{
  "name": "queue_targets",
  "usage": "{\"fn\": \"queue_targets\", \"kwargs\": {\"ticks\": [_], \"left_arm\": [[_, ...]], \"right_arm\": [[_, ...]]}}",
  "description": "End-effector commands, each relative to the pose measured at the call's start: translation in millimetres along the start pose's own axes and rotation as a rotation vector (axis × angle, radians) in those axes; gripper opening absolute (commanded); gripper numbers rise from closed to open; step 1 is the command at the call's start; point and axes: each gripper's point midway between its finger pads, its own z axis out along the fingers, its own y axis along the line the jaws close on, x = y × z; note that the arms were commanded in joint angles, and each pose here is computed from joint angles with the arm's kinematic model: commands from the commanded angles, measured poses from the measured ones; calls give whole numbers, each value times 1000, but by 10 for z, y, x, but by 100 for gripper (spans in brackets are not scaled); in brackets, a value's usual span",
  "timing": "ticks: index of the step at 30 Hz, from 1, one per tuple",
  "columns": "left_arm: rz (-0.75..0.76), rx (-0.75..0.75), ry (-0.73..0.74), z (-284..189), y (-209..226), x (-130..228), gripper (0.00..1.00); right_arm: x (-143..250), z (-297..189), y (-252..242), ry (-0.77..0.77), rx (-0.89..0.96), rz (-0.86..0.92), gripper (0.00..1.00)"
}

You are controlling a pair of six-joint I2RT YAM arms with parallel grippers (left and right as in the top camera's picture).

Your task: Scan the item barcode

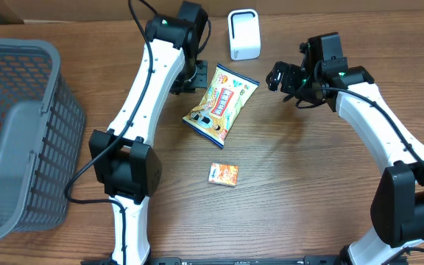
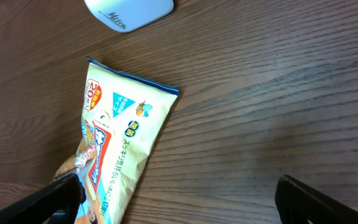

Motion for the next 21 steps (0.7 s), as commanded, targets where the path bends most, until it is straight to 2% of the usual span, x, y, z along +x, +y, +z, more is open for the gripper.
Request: {"fn": "queue_targets", "kwargs": {"ticks": [1, 3, 4, 7, 12, 14, 21], "left_arm": [[-62, -40, -24, -138, 136, -5, 4], [-109, -46, -13, -97, 196, 5, 12], [-127, -47, -12, -79, 224, -3, 22], [-182, -31, -5, 21, 314, -39, 64], [-255, -31, 16, 104, 476, -35, 93], [-294, -34, 21, 111, 554, -35, 100], [-323, -39, 15, 115, 637, -60, 100]], "right_arm": [[34, 54, -33, 11, 8, 8, 100], [48, 61, 43, 23, -36, 6, 100], [57, 69, 98, 29, -64, 2, 100], [106, 172, 200, 52, -101, 60, 100], [314, 529, 347, 131, -132, 199, 100], [487, 732, 449, 197, -162, 255, 100], [860, 1011, 526, 322, -145, 373, 100]]}}
